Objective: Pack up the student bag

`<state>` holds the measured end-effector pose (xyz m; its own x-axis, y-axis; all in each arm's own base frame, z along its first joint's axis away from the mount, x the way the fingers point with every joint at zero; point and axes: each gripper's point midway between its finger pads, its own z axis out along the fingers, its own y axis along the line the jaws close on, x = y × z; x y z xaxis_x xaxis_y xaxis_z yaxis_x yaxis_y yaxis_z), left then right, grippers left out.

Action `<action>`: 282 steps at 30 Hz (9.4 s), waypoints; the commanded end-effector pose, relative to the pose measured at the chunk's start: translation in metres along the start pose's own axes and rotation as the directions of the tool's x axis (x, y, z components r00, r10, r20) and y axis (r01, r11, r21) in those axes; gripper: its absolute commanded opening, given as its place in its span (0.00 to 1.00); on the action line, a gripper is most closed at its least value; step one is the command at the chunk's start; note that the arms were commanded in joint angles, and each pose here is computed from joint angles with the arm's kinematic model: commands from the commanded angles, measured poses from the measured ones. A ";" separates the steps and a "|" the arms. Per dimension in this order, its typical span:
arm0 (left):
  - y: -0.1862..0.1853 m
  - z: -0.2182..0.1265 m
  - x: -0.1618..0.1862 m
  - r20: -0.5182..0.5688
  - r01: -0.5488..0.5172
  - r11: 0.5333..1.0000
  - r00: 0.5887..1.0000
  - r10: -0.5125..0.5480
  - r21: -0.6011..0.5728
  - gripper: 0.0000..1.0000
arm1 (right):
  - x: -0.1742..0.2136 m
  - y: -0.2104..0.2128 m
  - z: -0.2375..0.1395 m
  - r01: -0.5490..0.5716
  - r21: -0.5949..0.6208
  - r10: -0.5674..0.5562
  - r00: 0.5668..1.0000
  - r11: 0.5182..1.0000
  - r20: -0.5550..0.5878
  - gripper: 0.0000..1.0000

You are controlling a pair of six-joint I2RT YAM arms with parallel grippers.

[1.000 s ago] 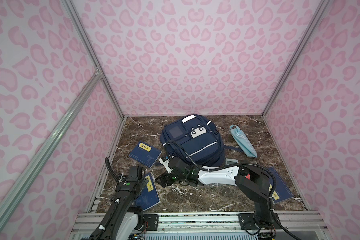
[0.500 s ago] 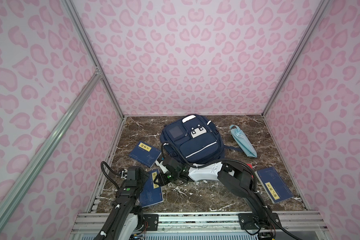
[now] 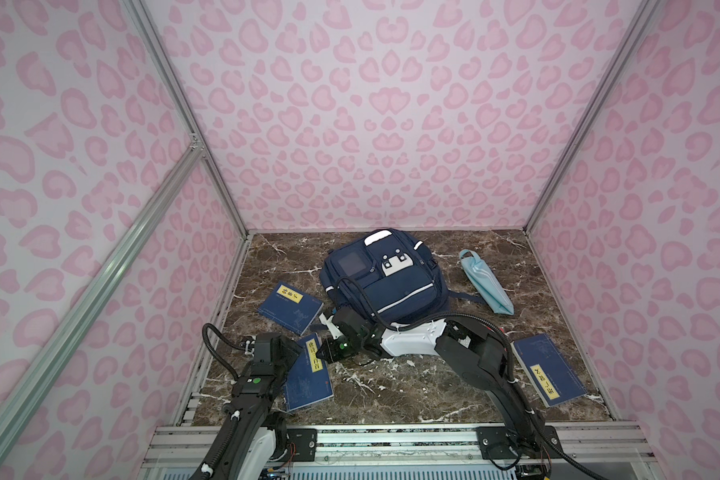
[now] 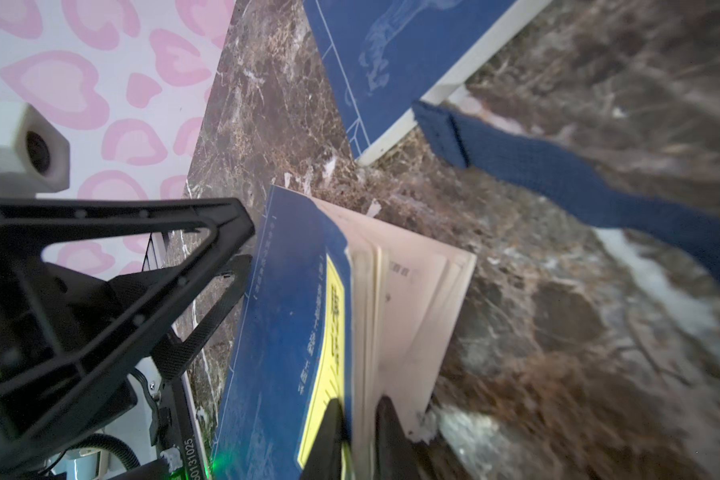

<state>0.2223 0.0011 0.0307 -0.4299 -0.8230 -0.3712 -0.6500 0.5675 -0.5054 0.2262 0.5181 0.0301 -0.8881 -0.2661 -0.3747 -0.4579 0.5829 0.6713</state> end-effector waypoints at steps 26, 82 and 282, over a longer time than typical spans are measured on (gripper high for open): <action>-0.210 -0.144 0.086 0.145 -0.339 0.279 0.828 0.541 0.898 0.50 | -0.046 0.033 -0.231 0.087 -0.126 -0.060 0.978 0.988 0.198 0.00; -0.273 -0.039 0.169 0.174 -0.924 0.056 0.130 0.976 0.378 0.76 | -0.016 -0.162 -0.423 -0.365 0.244 0.113 0.728 0.898 0.676 0.00; -0.039 0.013 -0.069 0.064 -0.038 0.999 0.997 0.037 0.013 0.86 | -0.120 -0.041 0.008 0.364 0.261 -0.367 0.929 0.894 -0.039 0.80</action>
<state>0.2762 0.0352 0.0631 -0.4088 -0.7978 -0.4431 -0.6464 0.5959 -0.4766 0.3457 0.5306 0.0526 -0.6789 -0.4582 -0.5738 -0.7049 0.6253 0.3347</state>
